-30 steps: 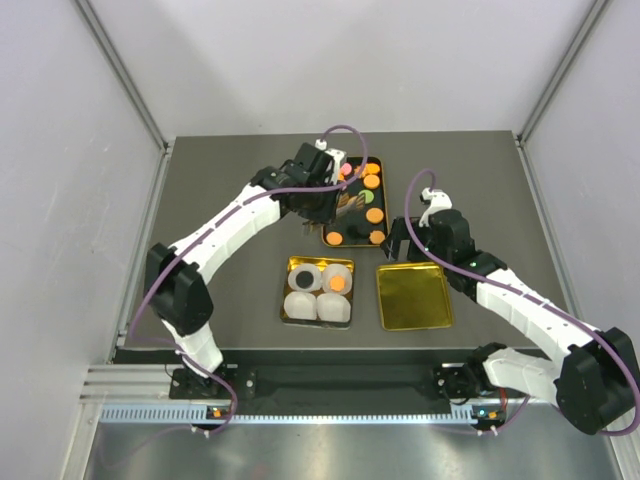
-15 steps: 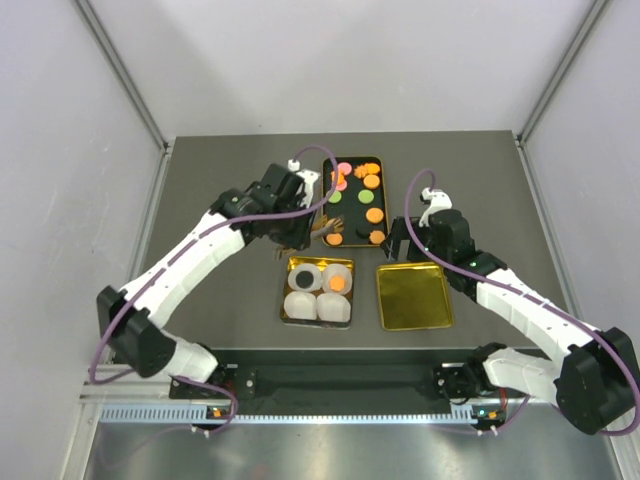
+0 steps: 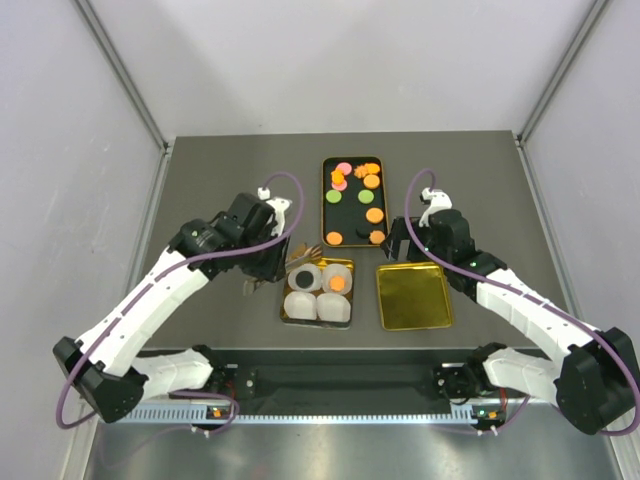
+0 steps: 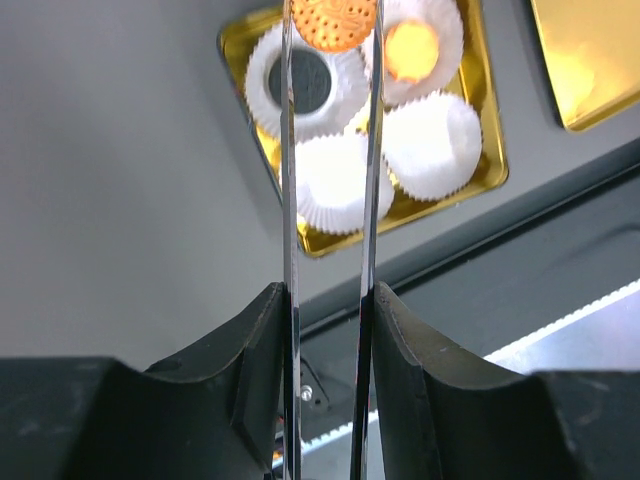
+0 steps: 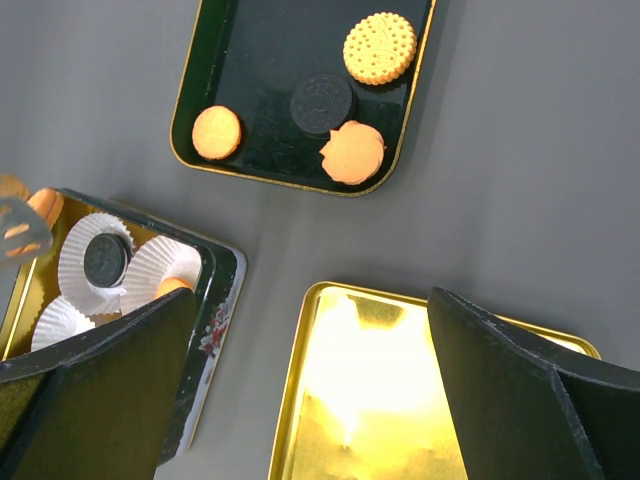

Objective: Pack the cookies

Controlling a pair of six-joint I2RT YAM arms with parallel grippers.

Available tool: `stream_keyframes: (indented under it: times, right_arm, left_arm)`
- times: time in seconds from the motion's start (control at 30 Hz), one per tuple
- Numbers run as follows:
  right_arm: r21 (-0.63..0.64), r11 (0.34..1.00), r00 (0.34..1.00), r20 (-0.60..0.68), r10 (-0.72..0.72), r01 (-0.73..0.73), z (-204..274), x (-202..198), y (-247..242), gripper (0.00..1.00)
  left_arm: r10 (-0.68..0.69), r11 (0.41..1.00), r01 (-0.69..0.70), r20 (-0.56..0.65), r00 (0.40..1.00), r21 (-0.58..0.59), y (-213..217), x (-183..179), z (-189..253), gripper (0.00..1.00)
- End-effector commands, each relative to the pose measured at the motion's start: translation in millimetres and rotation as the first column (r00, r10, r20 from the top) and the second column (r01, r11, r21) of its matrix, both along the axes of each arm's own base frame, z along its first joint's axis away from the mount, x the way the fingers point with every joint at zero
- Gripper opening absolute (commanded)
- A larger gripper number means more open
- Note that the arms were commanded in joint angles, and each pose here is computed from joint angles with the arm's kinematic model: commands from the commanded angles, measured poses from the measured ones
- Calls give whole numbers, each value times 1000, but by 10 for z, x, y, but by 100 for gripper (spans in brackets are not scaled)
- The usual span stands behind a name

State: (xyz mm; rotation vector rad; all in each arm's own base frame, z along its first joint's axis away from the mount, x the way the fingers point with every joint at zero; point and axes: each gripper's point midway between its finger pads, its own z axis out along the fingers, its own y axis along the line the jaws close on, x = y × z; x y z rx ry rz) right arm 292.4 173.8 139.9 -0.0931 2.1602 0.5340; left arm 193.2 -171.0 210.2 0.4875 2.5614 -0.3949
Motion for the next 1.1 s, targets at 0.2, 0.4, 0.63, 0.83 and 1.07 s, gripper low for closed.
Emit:
stream_keyframes:
  times: [0.2, 0.4, 0.63, 0.83, 1.07]
  right_arm:
    - [19, 1000, 999, 52, 4, -5, 208, 91, 36, 100]
    - [23, 1000, 999, 52, 7, -8, 215, 95, 48, 100]
    - [20, 1000, 999, 53, 5, -6, 213, 89, 38, 100]
    - [18, 1000, 999, 52, 6, -7, 210, 87, 37, 100]
    - [20, 1000, 998, 62, 2, -3, 244, 82, 25, 100]
  left_arm:
    - [62, 998, -63, -104, 993, -6, 194, -429, -56, 38]
    - [66, 998, -66, -152, 986, 5, 272, -599, -56, 38]
    - [44, 999, -44, -218, 975, 2, 274, -764, -88, 37]
    - [31, 999, -25, -267, 963, 25, 266, -851, -98, 38]
    - [38, 998, -21, -280, 959, 65, 275, -867, -154, 38]
